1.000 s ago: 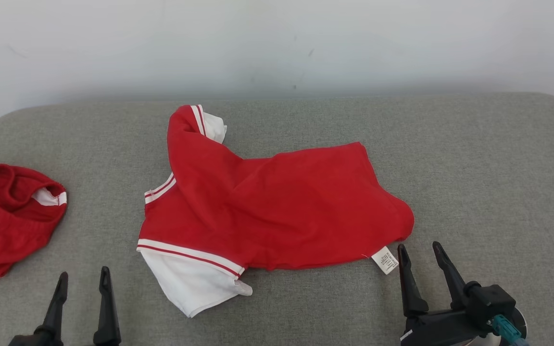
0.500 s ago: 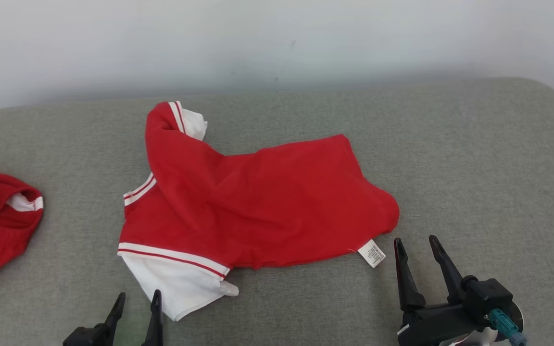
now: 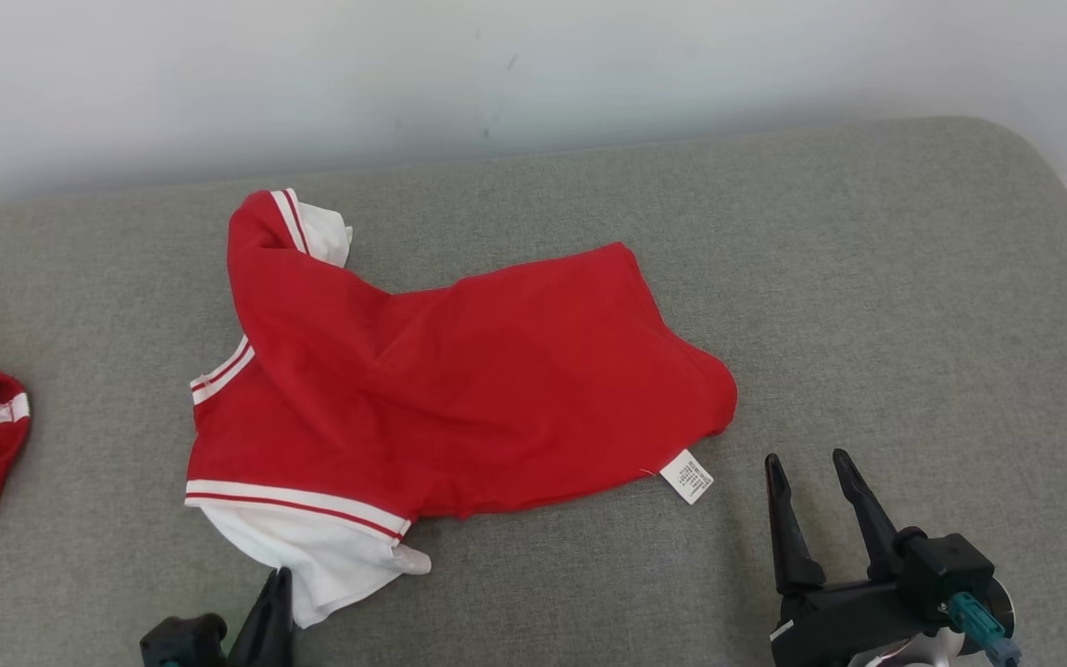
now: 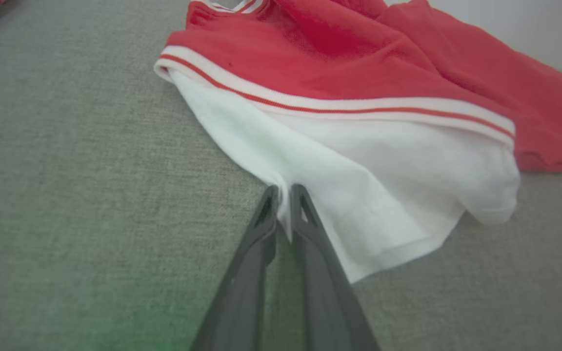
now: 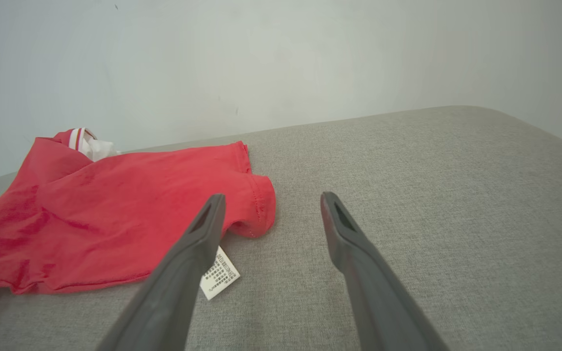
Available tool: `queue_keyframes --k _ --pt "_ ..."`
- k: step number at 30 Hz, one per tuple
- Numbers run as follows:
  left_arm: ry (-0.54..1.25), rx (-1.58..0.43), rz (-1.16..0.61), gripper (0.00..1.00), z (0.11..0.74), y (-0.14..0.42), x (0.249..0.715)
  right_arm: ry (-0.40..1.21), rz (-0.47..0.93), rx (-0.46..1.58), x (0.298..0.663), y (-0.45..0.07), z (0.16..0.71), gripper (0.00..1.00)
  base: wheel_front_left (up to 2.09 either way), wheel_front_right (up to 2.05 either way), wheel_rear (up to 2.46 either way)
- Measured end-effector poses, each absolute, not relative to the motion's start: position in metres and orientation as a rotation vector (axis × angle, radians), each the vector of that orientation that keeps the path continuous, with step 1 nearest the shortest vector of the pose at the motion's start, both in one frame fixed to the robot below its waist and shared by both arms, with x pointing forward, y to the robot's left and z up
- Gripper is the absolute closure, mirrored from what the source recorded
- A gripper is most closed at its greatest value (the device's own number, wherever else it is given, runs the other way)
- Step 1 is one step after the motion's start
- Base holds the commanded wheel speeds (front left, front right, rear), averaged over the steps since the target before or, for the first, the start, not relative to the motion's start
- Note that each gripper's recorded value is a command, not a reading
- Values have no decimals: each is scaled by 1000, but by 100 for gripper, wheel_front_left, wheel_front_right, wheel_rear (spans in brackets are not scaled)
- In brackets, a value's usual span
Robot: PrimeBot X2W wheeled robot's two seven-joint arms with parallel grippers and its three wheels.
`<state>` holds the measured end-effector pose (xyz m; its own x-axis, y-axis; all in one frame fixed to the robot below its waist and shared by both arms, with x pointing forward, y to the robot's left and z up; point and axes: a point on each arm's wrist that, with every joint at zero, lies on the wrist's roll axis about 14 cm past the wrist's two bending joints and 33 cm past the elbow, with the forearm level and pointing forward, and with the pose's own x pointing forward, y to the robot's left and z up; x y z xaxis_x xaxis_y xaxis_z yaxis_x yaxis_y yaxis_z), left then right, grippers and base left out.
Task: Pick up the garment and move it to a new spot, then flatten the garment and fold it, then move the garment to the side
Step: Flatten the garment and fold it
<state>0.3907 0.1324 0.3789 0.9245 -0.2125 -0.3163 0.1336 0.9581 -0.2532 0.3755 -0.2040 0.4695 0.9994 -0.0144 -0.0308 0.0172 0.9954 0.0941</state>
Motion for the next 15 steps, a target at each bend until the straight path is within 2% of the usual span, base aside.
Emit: queue_keyframes --k 7,15 --pt "234 -265 -140 100 411 146 397 24 -3 94 376 -200 471 0 0 0 0" --pt "161 -251 -26 100 429 191 366 11 56 108 382 -180 476 0 0 0 0"
